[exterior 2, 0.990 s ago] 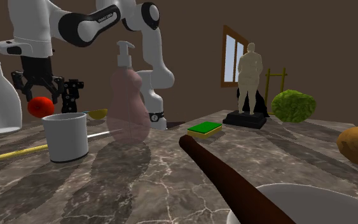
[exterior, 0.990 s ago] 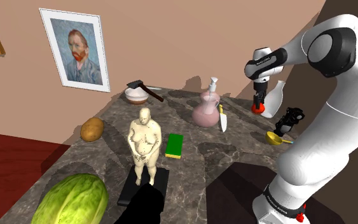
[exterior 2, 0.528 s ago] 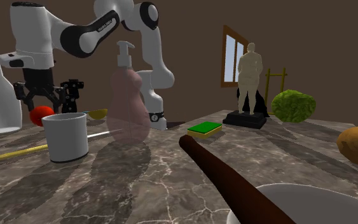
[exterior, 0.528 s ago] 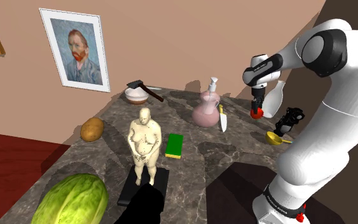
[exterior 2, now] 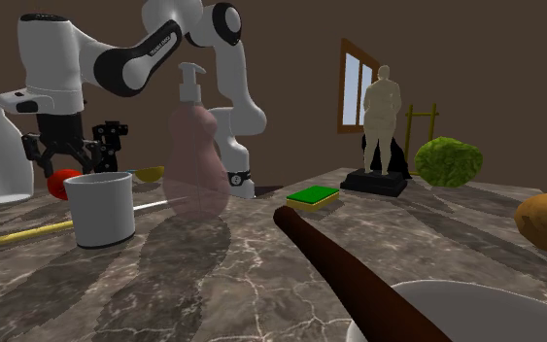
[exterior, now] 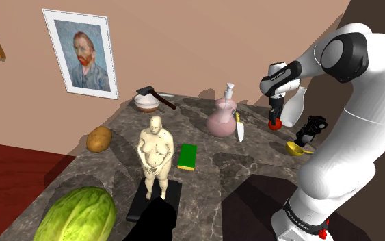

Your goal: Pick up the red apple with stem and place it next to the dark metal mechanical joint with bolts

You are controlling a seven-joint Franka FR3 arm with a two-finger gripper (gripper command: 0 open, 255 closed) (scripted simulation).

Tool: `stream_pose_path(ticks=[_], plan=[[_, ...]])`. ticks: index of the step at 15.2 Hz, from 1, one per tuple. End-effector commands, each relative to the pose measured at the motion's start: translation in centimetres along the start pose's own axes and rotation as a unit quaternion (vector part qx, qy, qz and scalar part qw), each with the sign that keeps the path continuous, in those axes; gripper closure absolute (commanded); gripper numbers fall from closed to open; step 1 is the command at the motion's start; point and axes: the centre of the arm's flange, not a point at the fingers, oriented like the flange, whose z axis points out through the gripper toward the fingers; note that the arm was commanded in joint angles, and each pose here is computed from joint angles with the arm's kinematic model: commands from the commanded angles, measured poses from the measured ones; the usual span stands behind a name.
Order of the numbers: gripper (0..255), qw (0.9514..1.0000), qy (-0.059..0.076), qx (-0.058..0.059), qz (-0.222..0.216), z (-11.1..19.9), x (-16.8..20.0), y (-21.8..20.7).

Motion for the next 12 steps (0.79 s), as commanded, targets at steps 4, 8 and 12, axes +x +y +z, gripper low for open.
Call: stream_pose_path(ticks=[4,8,12], plan=[[0,1.0000,-0.001,0.000,0.000,0.1,0.0,0.0],[0,1.0000,-0.001,0.000,0.000,0.1,0.0,0.0],[0,1.0000,-0.001,0.000,0.000,-4.9,0.0,0.0]])
